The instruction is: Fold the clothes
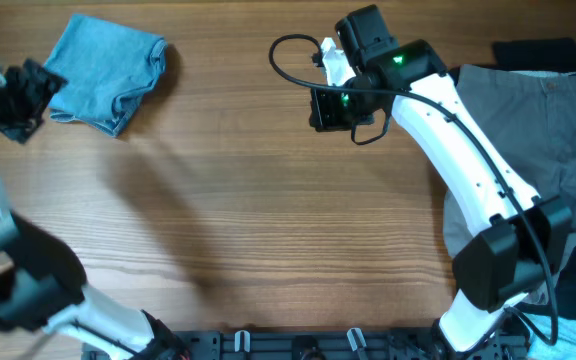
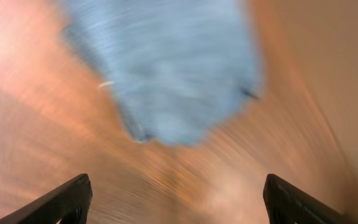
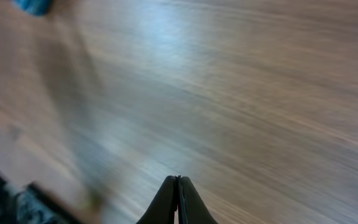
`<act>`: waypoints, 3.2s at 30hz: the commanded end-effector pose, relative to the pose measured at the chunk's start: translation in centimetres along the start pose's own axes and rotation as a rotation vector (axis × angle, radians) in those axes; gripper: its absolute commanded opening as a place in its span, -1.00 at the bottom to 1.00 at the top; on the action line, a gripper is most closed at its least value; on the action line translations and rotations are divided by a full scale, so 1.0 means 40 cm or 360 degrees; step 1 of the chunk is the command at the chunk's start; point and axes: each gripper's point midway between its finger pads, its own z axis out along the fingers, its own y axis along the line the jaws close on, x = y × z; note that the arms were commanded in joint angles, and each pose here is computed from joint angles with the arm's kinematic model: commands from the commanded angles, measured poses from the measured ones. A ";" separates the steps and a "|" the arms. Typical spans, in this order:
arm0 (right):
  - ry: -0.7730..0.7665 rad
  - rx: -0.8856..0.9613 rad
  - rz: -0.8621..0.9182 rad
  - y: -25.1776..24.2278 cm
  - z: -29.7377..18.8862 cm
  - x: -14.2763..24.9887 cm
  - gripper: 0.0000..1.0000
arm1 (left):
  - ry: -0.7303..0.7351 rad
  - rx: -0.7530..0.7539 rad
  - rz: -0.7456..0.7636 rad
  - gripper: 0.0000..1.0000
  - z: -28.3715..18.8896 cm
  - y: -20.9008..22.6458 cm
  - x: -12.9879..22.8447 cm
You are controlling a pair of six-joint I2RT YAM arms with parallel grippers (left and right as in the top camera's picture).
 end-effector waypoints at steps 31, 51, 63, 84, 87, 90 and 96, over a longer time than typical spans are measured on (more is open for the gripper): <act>-0.1509 0.0155 -0.0193 0.095 -0.894 0.315 0.99 | -0.0664 0.0274 0.1312 1.00 -0.653 -0.349 0.380; -0.1495 0.0557 -0.0783 0.030 -0.798 0.241 0.99 | -0.0663 0.0274 0.1312 1.00 -0.653 -0.349 0.381; -0.1688 0.0594 -0.0618 -0.146 -0.568 0.343 1.00 | -0.0657 0.0273 0.1310 1.00 -0.652 -0.348 0.382; -0.2127 0.0505 -0.0669 -0.256 -0.306 0.379 1.00 | -0.0657 0.0273 0.1310 1.00 -0.652 -0.348 0.382; -0.2009 0.0517 -0.0635 -0.283 -0.251 0.389 0.99 | -0.0657 0.0274 0.1310 1.00 -0.652 -0.348 0.382; -0.2007 0.0518 -0.0637 -0.284 -0.250 0.389 0.99 | -0.0657 0.0273 0.1310 1.00 -0.652 -0.348 0.382; -0.2003 0.0517 -0.0636 -0.284 -0.249 0.389 0.99 | -0.0657 0.0274 0.1310 1.00 -0.652 -0.348 0.382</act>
